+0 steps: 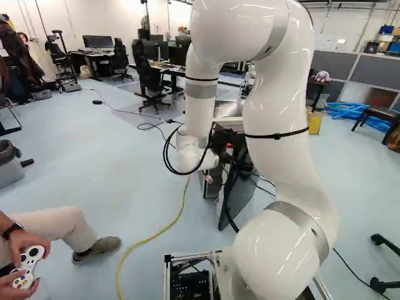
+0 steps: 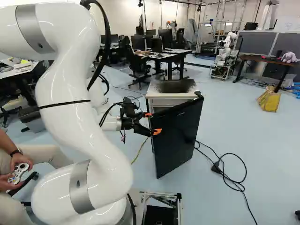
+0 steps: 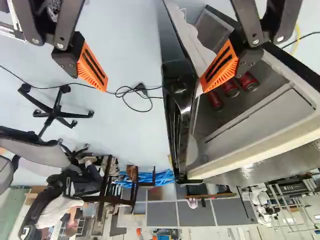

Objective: Grab a drink from the fridge

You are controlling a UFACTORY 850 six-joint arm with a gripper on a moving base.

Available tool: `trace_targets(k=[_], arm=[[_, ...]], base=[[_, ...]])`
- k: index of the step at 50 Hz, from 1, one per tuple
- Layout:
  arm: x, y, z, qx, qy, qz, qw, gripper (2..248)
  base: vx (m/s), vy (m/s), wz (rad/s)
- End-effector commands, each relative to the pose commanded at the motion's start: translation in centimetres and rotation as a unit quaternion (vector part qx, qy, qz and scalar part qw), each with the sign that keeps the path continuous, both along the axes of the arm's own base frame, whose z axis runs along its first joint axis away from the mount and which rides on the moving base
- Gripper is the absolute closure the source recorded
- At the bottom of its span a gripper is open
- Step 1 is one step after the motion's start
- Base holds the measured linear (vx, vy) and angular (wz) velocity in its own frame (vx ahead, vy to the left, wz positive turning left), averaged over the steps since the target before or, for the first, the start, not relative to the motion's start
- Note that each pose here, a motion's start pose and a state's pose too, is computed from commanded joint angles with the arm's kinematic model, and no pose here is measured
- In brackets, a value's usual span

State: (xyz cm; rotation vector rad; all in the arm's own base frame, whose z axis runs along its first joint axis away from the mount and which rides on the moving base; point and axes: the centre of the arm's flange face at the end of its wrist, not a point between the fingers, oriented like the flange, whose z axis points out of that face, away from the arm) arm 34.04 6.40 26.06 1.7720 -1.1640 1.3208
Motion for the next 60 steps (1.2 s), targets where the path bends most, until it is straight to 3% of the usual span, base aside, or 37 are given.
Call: trace_targets(k=[29,40,60], arm=[[-4.1,-2.6,0.2,-0.034,0.019,-0.043,0.9983,3],[-5.6,-3.8,0.3,-0.05,0.026,-0.064,0.9963,3],[-7.6,-6.3,0.2,-0.058,0.042,-0.113,0.991,3]], base=[[0.0,0.0,0.0],[0.0,0.0,0.0],[0.0,0.0,0.0]])
